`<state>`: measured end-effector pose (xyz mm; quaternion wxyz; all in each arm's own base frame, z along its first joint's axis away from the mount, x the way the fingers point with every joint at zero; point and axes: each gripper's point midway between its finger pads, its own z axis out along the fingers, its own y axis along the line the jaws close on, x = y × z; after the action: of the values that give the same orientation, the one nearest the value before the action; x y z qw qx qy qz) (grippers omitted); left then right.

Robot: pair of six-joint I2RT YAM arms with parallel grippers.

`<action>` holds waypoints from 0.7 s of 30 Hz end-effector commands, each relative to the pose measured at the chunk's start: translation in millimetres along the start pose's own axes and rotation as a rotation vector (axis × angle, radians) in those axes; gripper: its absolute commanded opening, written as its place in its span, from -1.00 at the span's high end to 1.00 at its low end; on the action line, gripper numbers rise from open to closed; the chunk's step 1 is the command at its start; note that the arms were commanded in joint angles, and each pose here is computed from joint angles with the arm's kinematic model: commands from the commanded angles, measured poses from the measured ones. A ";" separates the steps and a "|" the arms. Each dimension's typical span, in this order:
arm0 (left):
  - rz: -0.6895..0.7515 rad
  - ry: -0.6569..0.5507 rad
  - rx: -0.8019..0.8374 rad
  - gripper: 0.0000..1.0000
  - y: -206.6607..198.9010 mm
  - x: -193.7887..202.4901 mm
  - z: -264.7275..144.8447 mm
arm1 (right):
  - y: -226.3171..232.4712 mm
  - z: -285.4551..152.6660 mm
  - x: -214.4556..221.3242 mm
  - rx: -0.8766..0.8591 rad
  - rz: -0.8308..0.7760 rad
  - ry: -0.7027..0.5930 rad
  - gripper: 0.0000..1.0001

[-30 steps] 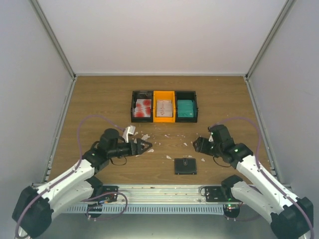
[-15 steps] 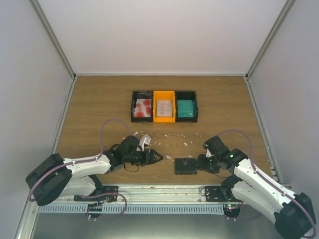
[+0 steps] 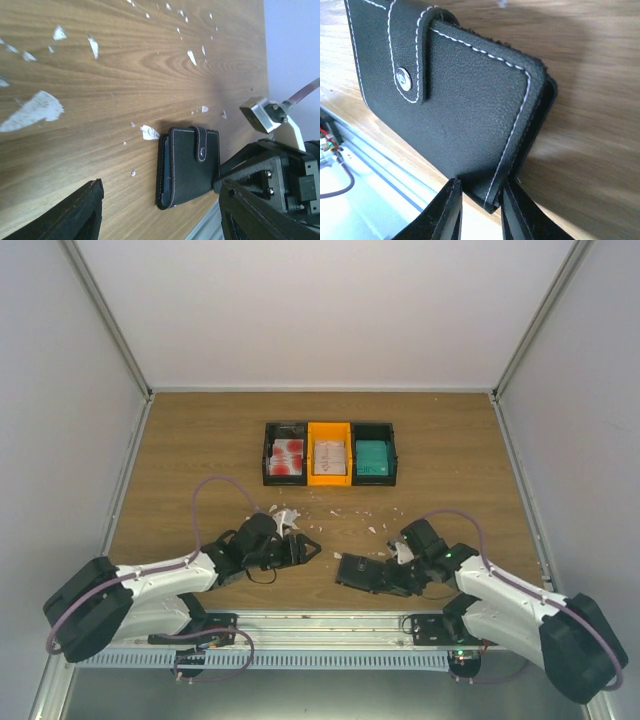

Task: Put the credit cards into the card holder
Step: Move the card holder to the center of the board.

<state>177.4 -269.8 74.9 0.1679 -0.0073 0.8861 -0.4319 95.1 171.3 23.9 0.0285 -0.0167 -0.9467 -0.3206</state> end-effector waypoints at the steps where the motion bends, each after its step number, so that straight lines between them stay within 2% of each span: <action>1: 0.014 -0.143 -0.062 -0.30 2.1 -25.7 -14.3 | 35.2 9.9 -11.7 -0.172 -0.078 -0.002 0.53; 5: 0.012 -0.194 -0.090 -0.31 7.5 -33.3 -25.3 | 56.4 18.0 -40.1 -0.214 -0.100 -0.078 0.53; 10: -0.003 -0.218 -0.098 -0.34 13.1 -38.1 -32.7 | 104.2 34.4 -79.2 -0.270 -0.142 -0.166 0.49; 14: 0.025 -0.186 -0.048 -0.36 1.3 -35.5 -29.5 | 122.4 37.7 -102.3 -0.268 -0.180 -0.217 0.35; 17: 0.021 -0.174 -0.060 -0.37 2.9 -35.0 -26.5 | 115.8 36.2 -108.8 -0.178 -0.214 -0.229 0.17; 21: 0.000 -0.187 -0.076 -0.38 10.7 -35.1 -24.2 | 100.6 18.7 -118.1 -0.048 -0.282 -0.315 -0.07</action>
<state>197.1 -237.5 86.2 0.2338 -0.0486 0.8900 -0.3885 205.5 281.0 59.8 -0.1070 0.0369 -0.9074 -0.4048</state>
